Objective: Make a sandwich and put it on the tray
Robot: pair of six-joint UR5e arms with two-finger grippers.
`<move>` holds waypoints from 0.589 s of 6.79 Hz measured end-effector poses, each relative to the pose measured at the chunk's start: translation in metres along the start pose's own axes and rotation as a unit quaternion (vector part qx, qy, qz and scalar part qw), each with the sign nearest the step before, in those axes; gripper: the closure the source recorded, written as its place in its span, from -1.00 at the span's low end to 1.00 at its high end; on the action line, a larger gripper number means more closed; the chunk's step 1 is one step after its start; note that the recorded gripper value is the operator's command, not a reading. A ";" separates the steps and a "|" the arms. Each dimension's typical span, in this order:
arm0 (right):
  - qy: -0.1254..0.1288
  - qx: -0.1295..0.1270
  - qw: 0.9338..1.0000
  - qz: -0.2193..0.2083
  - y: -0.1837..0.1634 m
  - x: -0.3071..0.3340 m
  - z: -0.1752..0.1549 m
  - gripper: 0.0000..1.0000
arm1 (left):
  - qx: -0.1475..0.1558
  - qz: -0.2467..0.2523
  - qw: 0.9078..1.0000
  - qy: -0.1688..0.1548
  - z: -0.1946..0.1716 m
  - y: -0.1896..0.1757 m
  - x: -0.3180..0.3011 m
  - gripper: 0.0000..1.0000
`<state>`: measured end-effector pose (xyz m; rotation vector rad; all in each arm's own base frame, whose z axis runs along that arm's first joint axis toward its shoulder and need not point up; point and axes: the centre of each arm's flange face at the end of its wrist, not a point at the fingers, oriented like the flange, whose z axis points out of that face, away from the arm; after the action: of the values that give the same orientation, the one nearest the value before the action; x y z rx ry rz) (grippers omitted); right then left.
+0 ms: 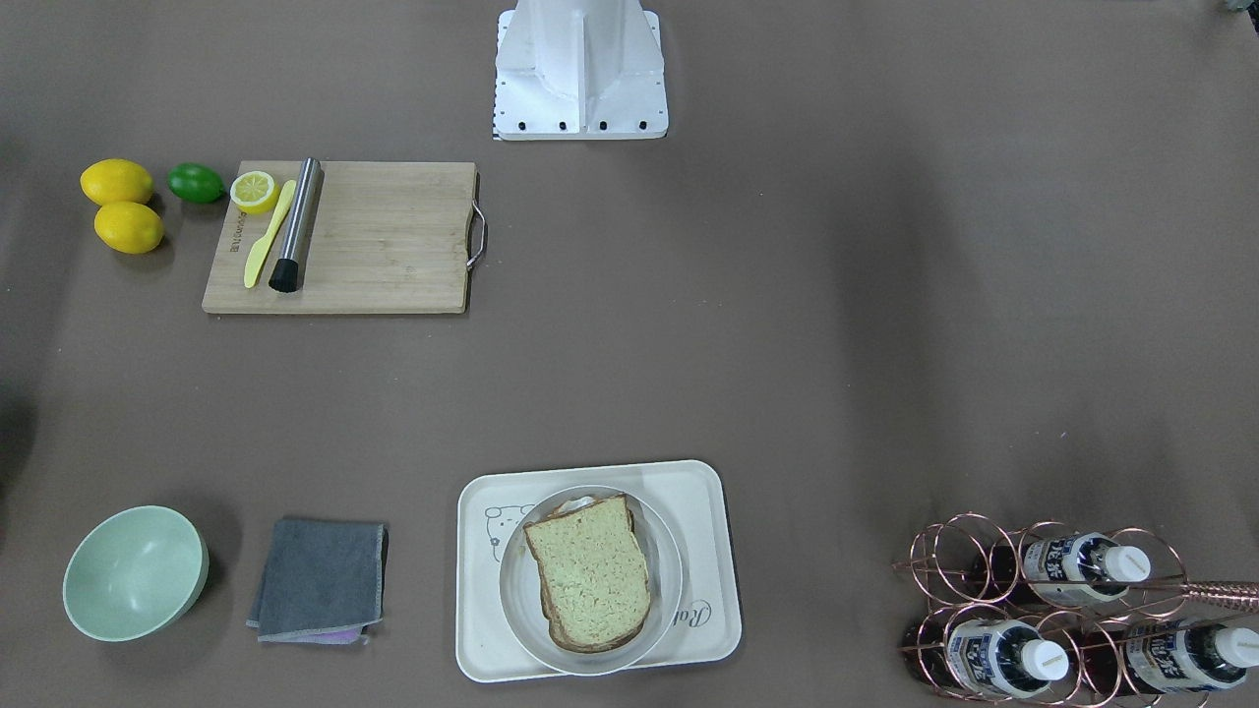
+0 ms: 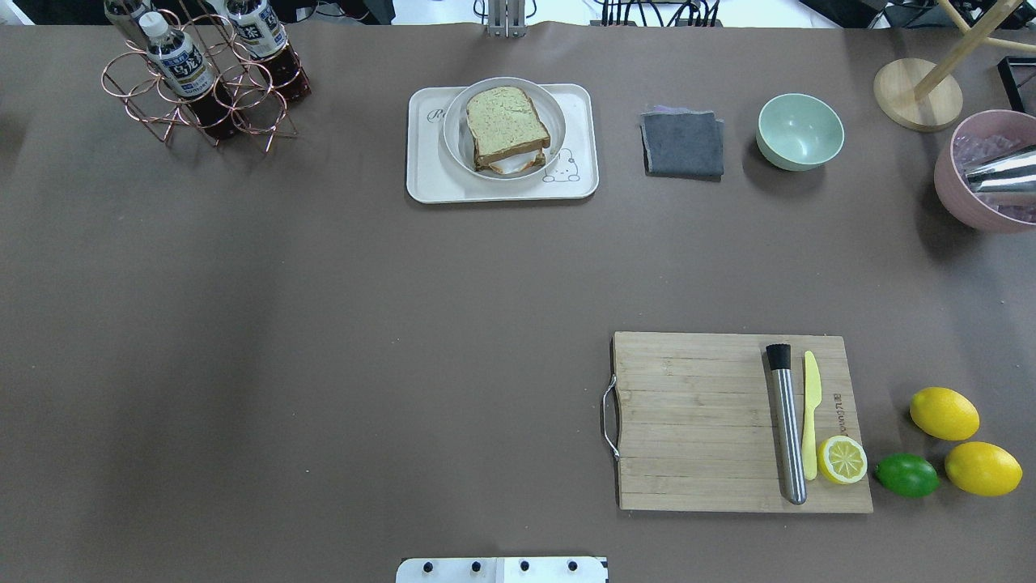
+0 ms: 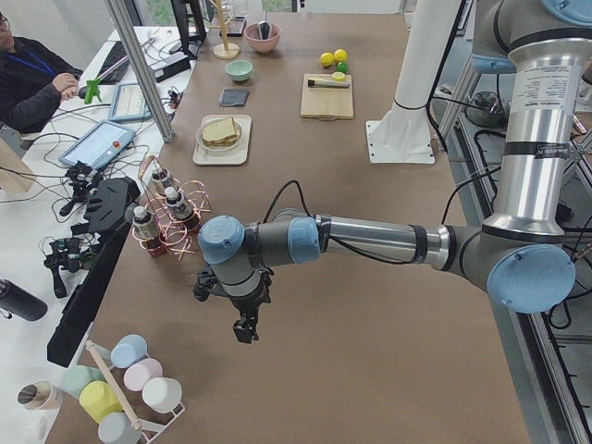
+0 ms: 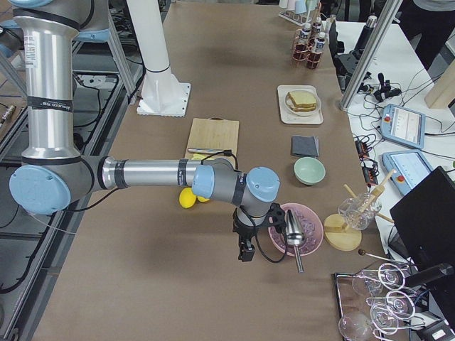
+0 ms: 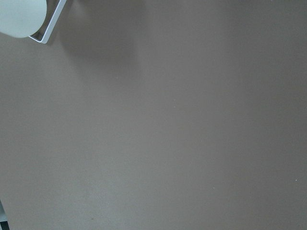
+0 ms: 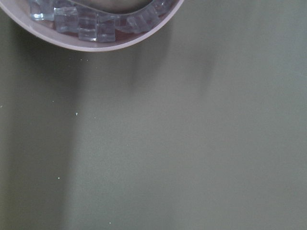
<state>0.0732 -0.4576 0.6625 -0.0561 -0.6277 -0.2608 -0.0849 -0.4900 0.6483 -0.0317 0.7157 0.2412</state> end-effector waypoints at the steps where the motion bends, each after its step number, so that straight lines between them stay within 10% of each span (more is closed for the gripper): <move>1: 0.000 0.000 1.000 0.000 0.000 0.000 0.000 -1.00 | 0.010 0.005 1.000 0.010 0.009 0.009 -0.002 -0.98; 4: 0.001 0.003 1.000 -0.003 0.000 -0.002 -0.003 -1.00 | 0.031 0.017 0.999 0.031 0.021 0.025 -0.002 -0.98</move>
<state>0.0732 -0.4579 0.6594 -0.0481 -0.6277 -0.2646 -0.0781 -0.4641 0.6668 0.0332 0.7849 0.2510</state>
